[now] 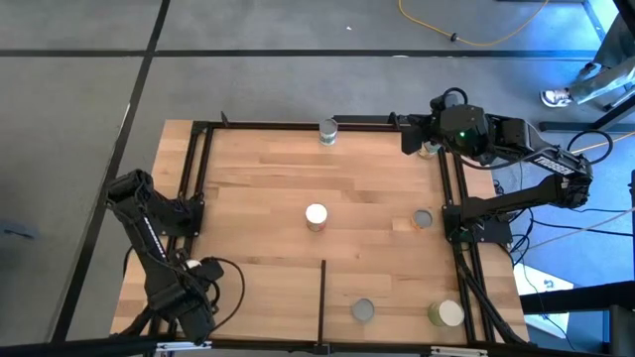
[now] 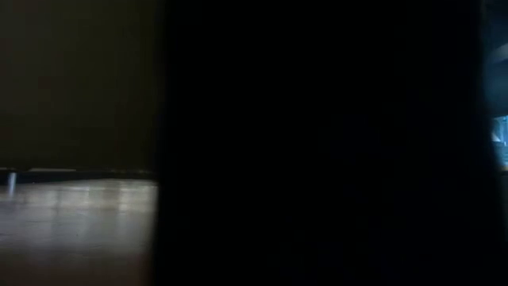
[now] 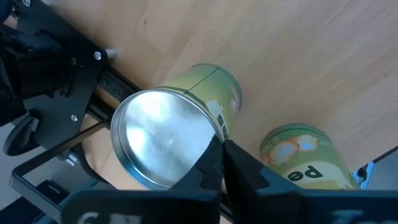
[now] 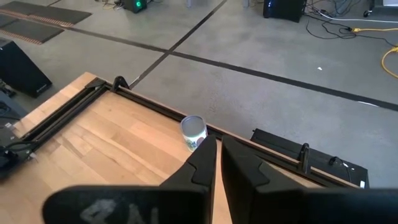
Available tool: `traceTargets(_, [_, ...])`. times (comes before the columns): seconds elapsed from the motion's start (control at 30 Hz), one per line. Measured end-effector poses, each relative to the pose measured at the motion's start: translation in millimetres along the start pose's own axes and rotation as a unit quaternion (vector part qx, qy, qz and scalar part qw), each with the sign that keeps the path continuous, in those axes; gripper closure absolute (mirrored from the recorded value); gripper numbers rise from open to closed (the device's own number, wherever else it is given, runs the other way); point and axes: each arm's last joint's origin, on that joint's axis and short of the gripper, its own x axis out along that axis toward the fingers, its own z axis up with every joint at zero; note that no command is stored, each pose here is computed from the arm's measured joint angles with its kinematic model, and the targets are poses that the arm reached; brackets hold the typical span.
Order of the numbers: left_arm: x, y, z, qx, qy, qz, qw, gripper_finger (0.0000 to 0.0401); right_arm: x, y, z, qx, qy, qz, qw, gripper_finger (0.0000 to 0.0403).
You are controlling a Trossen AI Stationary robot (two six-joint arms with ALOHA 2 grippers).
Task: Pick and place cans onto a shelf
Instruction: Put the canned oranges on the shelf, then put the canned pineapple on the shelf
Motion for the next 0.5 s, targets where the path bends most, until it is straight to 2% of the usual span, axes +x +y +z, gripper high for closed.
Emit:
traceTargets(0.27, [-0.1, 0.1, 5.9, -0.009, 0.031, 0.006, 0.999, 0.0381, 0.0, 0.0, 0.0, 0.000, 0.000, 0.000, 1.000, 0.0375])
traceTargets(0.5, [-23.3, -0.9, 8.8, -0.009, -0.004, -0.028, 1.000, 0.0380, 0.0, 0.0, 0.0, 0.000, 0.000, 0.000, 1.000, 0.0375])
